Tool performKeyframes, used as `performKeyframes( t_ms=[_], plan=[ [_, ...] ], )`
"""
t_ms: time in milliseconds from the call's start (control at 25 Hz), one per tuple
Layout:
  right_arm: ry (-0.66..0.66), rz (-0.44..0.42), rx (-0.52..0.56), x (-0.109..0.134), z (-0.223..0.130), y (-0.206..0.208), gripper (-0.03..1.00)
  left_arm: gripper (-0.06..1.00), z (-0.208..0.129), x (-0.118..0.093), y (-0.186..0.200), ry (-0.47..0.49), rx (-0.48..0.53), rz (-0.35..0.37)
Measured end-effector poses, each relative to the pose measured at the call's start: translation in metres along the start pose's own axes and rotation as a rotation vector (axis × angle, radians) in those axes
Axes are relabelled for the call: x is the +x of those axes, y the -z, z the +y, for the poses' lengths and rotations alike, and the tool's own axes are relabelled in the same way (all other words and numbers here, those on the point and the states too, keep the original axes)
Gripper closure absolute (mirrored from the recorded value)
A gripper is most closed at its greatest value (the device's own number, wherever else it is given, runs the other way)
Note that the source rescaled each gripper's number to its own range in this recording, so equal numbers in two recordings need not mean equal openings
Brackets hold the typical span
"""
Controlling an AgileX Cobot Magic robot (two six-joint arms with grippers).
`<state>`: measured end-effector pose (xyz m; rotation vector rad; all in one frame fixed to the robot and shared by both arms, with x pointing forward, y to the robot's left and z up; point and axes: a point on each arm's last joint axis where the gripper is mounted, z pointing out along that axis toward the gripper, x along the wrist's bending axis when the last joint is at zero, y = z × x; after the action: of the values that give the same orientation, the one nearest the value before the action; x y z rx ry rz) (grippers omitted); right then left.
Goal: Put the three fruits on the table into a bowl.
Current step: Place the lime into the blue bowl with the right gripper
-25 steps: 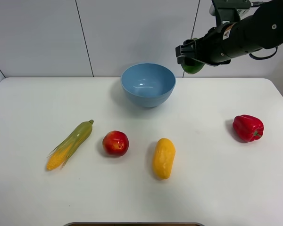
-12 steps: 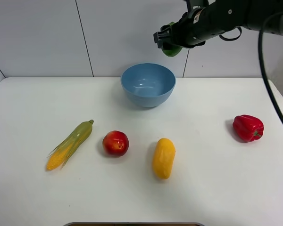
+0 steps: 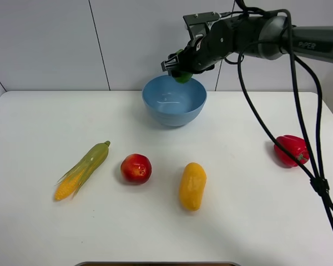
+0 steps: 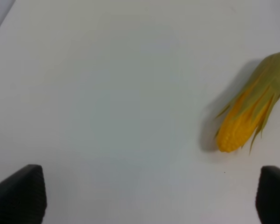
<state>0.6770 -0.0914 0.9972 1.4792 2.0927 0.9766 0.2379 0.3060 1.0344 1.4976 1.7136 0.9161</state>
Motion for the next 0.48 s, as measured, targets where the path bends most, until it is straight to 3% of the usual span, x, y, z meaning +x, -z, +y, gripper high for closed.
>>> performKeyframes(
  t_ms=[480],
  plan=[
    [-0.009,-0.002,0.059,-0.003,-0.035,-0.052,0.64,-0.06,0.000,0.000,0.000,0.000,0.000,0.000]
  ],
)
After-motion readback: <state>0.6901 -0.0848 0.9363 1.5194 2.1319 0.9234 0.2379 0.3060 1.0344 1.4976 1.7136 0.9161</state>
